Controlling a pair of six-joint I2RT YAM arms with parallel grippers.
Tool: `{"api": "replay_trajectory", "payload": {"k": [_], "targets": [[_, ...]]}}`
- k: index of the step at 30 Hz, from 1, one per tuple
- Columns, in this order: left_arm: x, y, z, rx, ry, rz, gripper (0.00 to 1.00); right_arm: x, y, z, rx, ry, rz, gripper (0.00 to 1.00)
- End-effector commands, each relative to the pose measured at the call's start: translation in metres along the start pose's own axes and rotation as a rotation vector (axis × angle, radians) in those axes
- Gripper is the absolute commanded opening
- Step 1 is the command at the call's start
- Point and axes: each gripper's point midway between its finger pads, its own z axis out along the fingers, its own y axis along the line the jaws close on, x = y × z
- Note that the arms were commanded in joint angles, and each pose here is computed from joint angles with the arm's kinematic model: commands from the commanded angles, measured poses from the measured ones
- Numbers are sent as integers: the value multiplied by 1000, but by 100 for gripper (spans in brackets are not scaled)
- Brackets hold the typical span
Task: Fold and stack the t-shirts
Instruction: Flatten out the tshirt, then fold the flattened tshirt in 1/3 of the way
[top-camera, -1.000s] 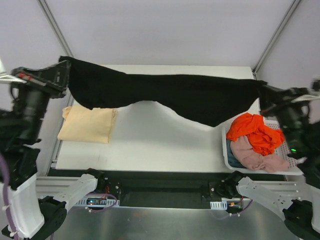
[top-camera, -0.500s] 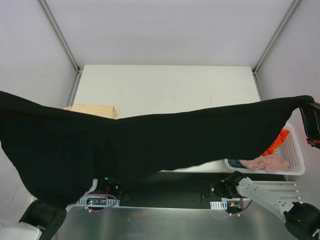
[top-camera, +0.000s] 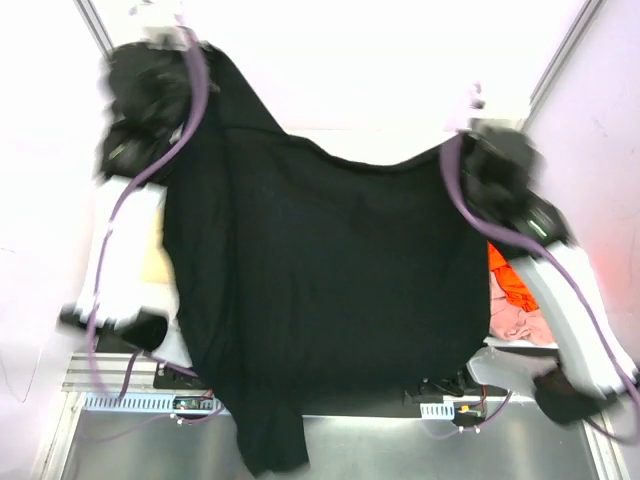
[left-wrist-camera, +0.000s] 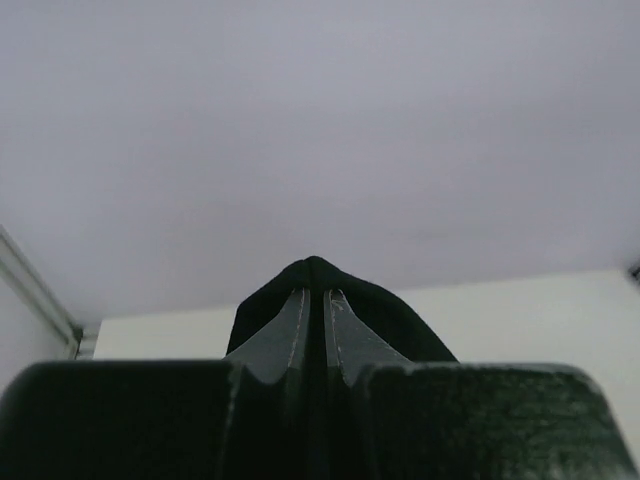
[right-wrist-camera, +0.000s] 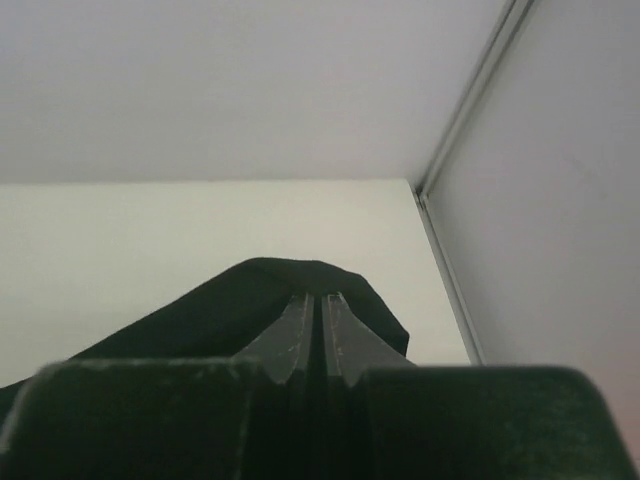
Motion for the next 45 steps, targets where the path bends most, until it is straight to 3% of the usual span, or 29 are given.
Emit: {"api": "replay_trajectory", "payload": {"k": [1, 3, 4, 5, 6, 8, 9, 11, 12, 16, 22, 23, 28, 29, 30, 32, 33, 37, 38, 40, 41, 45], "targets": [[116, 29, 76, 14, 209, 117, 0, 82, 11, 87, 86, 202, 6, 1], [165, 30, 100, 97, 286, 178, 0, 140, 32, 133, 24, 350, 16, 1], [217, 27, 120, 159, 365, 191, 0, 154, 38, 148, 6, 385, 21, 1], [241, 29, 130, 173, 402, 206, 0, 169, 44, 166, -27, 419, 39, 1], [263, 32, 139, 177, 435, 218, 0, 213, 55, 190, -36, 521, 25, 0], [327, 45, 165, 145, 523, 216, 0, 228, 64, 223, -100, 559, 75, 1], [373, 53, 173, 138, 591, 213, 0, 270, 72, 240, -113, 645, 78, 1], [394, 53, 185, 148, 601, 207, 0, 300, 77, 266, -139, 707, 108, 1], [424, 56, 187, 150, 644, 197, 0, 305, 77, 273, -132, 717, 116, 1], [459, 59, 193, 137, 680, 164, 0, 326, 71, 290, -118, 741, 126, 1], [469, 60, 180, 95, 722, 104, 0, 325, 73, 286, -152, 746, 154, 1], [450, 59, 178, 85, 701, 98, 0, 318, 72, 284, -157, 736, 159, 1], [433, 57, 144, 36, 712, 32, 0, 315, 81, 259, -232, 763, 198, 1], [409, 52, 139, 23, 680, -21, 0, 306, 81, 254, -238, 749, 204, 1], [421, 52, 123, 10, 718, -41, 0, 312, 79, 247, -237, 769, 205, 1], [396, 47, 111, -1, 674, -85, 0, 304, 77, 238, -240, 761, 201, 1], [411, 47, 93, -15, 714, -100, 0, 306, 75, 234, -234, 769, 197, 1], [409, 52, 52, -104, 736, -142, 0, 308, 68, 216, -221, 800, 178, 1], [393, 52, 44, -120, 707, -144, 0, 312, 68, 212, -219, 814, 173, 1], [407, 54, 15, -175, 747, -164, 0, 313, 62, 208, -201, 826, 163, 1], [391, 54, 6, -192, 712, -169, 0, 315, 61, 206, -193, 832, 157, 1], [403, 47, -45, -225, 746, -217, 0, 317, 46, 202, -131, 852, 139, 1]]}}
